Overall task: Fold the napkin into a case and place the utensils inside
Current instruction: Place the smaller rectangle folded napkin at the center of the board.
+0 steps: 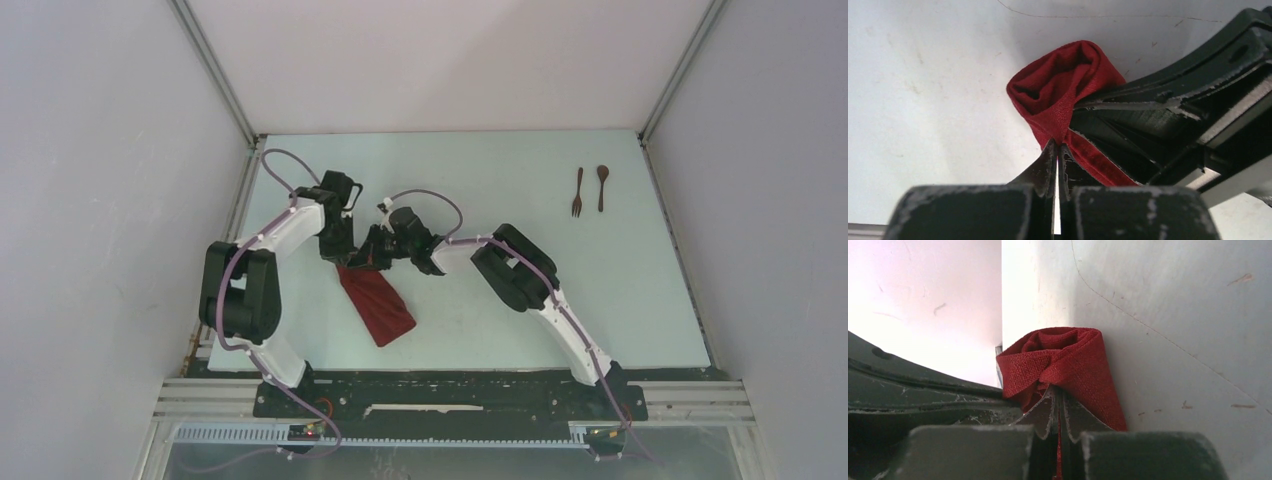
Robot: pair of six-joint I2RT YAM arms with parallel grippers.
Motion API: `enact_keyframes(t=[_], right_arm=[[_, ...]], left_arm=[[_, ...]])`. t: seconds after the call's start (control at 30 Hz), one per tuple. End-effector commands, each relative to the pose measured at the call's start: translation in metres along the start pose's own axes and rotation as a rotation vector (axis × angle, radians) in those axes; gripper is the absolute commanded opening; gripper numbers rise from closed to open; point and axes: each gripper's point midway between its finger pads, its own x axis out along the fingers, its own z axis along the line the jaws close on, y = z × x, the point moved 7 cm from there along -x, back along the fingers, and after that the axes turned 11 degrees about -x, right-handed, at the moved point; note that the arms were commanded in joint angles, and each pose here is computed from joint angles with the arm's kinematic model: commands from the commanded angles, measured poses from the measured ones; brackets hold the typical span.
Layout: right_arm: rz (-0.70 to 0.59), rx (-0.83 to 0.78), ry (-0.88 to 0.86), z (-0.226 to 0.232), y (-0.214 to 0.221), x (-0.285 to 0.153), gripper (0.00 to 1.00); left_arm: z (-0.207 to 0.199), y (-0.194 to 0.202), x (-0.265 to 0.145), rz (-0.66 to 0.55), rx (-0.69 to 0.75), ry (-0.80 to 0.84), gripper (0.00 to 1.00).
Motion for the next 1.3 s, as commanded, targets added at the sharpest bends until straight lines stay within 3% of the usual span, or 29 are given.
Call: enact_keyframes(t=[0.0, 0.13, 0.37, 0.57, 0.8, 1.03, 1.1, 1.2, 1.27], right_arm=[[-0.055, 0.050, -0.096, 0.012, -0.011, 0.004, 0.00], [-0.095, 0.031, -0.186, 0.012, -0.024, -0.007, 0.00], [-0.033, 0.003, -0.182, 0.016, -0.016, 0.019, 0.00], [0.023, -0.056, -0.025, 0.014, 0.010, 0.052, 0.00], [0.023, -0.005, 0.129, 0.001, 0.021, 0.060, 0.00], [0.056, 0.065, 0.175, 0.001, 0.029, 0.063, 0.03], [0.054, 0.060, 0.177, 0.002, 0.027, 0.063, 0.03], [0.054, 0.052, 0.181, 0.002, 0.027, 0.062, 0.03], [0.055, 0.055, 0.177, 0.001, 0.027, 0.061, 0.03]], left_arm=[[-0.008, 0.002, -0.009, 0.031, -0.031, 0.131, 0.00], [-0.003, 0.003, -0.012, 0.056, -0.044, 0.134, 0.00], [-0.002, 0.002, -0.008, 0.087, -0.044, 0.133, 0.00], [-0.004, -0.002, 0.006, 0.122, -0.072, 0.121, 0.00], [0.011, -0.010, 0.018, 0.129, -0.252, 0.185, 0.00], [0.027, -0.017, 0.022, 0.127, -0.405, 0.295, 0.00], [0.028, -0.019, 0.007, 0.051, -0.399, 0.326, 0.08], [0.044, -0.021, -0.015, -0.125, -0.395, 0.251, 0.35], [0.055, -0.023, -0.022, -0.174, -0.368, 0.150, 0.39]])
